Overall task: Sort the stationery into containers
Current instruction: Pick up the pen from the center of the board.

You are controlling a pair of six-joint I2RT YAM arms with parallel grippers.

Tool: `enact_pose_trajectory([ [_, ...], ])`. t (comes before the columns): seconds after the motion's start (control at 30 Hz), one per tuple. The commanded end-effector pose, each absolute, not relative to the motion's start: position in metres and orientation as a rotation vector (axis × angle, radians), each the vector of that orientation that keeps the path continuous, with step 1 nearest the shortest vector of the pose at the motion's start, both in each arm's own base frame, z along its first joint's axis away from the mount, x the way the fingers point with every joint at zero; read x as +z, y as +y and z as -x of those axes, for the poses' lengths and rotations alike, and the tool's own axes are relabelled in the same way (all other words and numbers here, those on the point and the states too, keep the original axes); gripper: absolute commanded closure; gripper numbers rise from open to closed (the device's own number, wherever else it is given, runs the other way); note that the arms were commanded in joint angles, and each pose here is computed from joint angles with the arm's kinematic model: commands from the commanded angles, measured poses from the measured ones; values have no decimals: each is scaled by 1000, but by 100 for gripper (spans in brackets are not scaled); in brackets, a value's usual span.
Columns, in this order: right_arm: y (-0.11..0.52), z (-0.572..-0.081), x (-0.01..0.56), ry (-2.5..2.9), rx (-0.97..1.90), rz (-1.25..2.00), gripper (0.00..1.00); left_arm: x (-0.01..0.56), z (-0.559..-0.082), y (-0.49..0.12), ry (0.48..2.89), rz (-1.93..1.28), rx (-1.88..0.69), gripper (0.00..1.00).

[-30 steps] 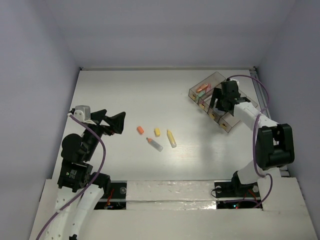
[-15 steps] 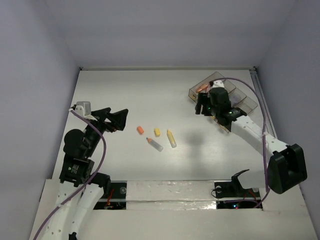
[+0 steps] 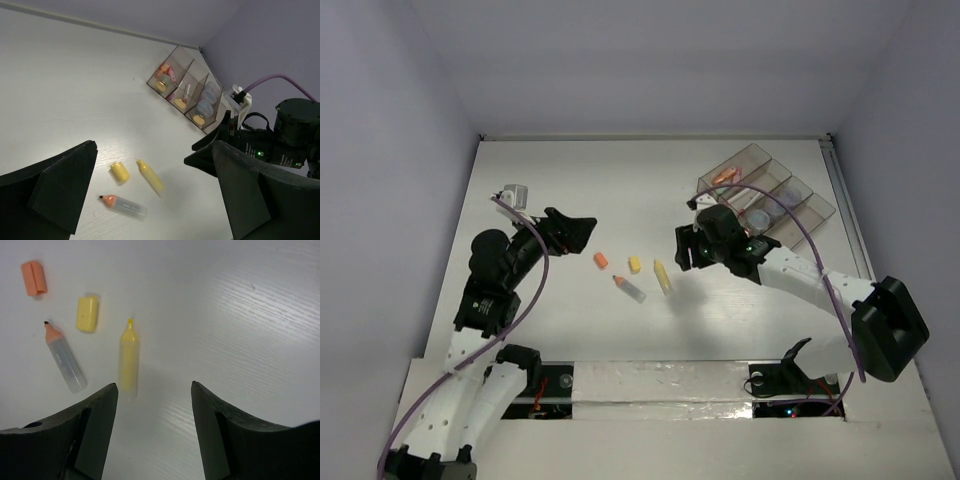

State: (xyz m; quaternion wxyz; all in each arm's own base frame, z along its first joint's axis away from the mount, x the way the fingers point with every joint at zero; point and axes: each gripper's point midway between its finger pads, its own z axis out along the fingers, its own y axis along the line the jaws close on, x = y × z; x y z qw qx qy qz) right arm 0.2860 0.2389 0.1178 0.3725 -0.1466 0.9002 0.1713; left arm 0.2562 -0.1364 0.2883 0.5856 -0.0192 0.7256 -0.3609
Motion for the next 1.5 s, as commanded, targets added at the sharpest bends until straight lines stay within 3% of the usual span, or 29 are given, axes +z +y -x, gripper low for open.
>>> enact_pose_trajectory([
  [0.0,240,-286,131,2245,469,377,35,285,-260,-147,1693,40,-922,1],
  [0.13,230,-287,135,2237,418,351,35,273,-253,-176,1700,37,-1049,1],
  [0.33,215,-286,131,2251,337,330,36,237,-258,-205,1833,97,-939,2],
  [0.37,214,-284,130,2254,337,325,36,234,-260,-206,1841,130,-925,9],
  [0.4,212,-283,131,2250,338,317,36,224,-257,-215,1883,131,-910,28],
  [0.47,209,-278,127,2257,343,298,36,205,-258,-213,1950,196,-830,51],
  [0.5,207,-277,127,2254,344,288,36,194,-254,-222,1997,190,-811,59],
  [0.57,203,-272,126,2245,354,276,36,169,-253,-219,2079,257,-712,65],
  [0.7,204,-263,136,2213,418,268,36,128,-238,-217,2224,335,-524,61],
  [0.8,207,-256,147,2172,493,273,36,107,-227,-223,2304,366,-455,45],
  [0.93,212,-247,151,2143,568,289,36,83,-214,-228,2376,382,-384,35],
  [1.47,227,-230,158,2092,725,367,36,52,-225,-239,2386,431,-265,37],
])
